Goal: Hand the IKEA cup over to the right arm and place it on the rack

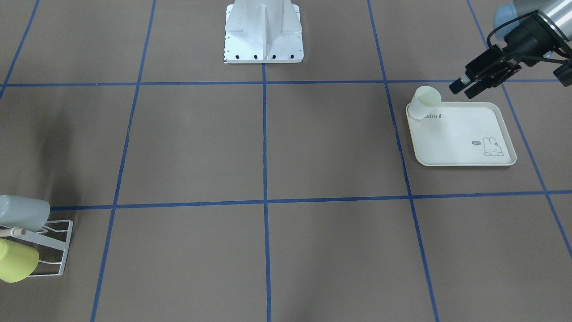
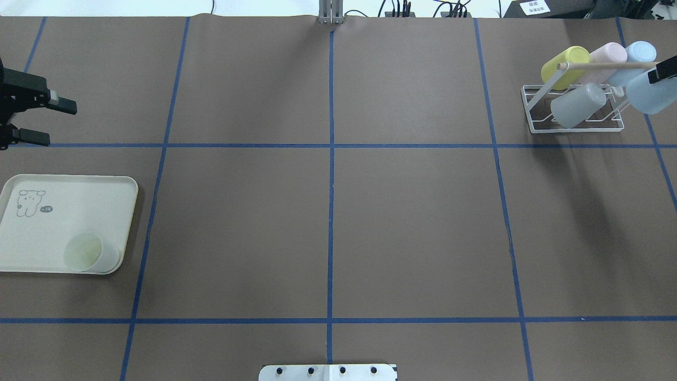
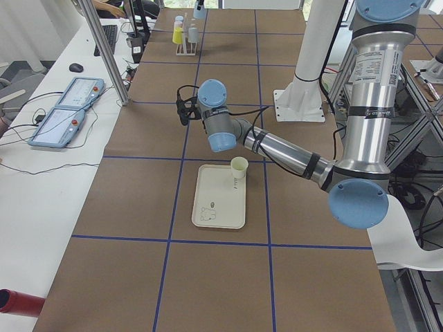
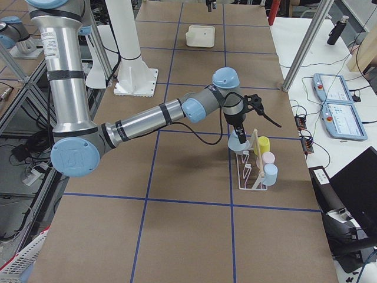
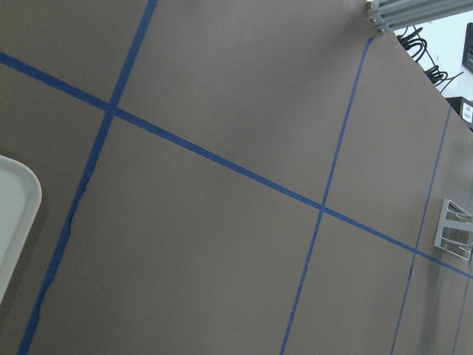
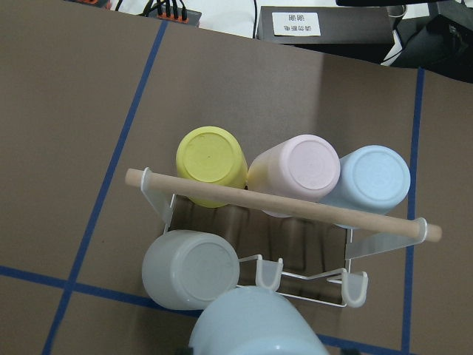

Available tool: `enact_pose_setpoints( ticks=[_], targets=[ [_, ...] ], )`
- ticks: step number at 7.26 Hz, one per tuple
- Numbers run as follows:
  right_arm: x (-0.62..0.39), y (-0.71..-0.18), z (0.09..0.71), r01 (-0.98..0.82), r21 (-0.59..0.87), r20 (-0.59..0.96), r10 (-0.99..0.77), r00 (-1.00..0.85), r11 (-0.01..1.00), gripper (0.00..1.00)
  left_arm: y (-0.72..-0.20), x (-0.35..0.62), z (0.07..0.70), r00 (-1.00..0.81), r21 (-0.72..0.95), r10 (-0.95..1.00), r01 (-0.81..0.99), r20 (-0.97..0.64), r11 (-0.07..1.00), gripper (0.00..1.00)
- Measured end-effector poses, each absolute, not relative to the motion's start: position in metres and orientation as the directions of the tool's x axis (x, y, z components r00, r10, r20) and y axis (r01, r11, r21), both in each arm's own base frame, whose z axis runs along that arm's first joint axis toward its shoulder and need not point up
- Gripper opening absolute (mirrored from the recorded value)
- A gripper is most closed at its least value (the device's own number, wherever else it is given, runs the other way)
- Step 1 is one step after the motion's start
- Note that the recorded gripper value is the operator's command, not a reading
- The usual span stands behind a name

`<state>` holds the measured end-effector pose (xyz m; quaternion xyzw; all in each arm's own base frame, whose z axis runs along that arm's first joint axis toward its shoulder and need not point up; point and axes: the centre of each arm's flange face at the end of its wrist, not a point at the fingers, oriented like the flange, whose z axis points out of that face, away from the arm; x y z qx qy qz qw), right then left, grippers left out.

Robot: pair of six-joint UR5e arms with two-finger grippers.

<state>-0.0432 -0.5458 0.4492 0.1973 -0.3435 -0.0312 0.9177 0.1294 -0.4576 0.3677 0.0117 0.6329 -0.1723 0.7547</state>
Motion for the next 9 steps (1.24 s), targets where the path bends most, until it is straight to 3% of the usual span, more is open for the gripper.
enact_pose_setpoints(
  ticks=[5, 9],
  targets=[
    [-0.046, -0.575, 0.463, -0.066, 0.362, 0.613, -0.184, 0.768, 0.93, 0.25, -0.452, 0.109, 0.399, 0.456, 0.074, -0.116, 0.378, -0.882, 0.923, 1.0],
    [-0.054, -0.602, 0.482, -0.067, 0.311, 0.619, -0.148, 0.771, 0.948, 0.26, -0.426, 0.117, 0.427, 0.561, 0.071, -0.122, 0.309, -0.819, 0.948, 1.0]
  ],
)
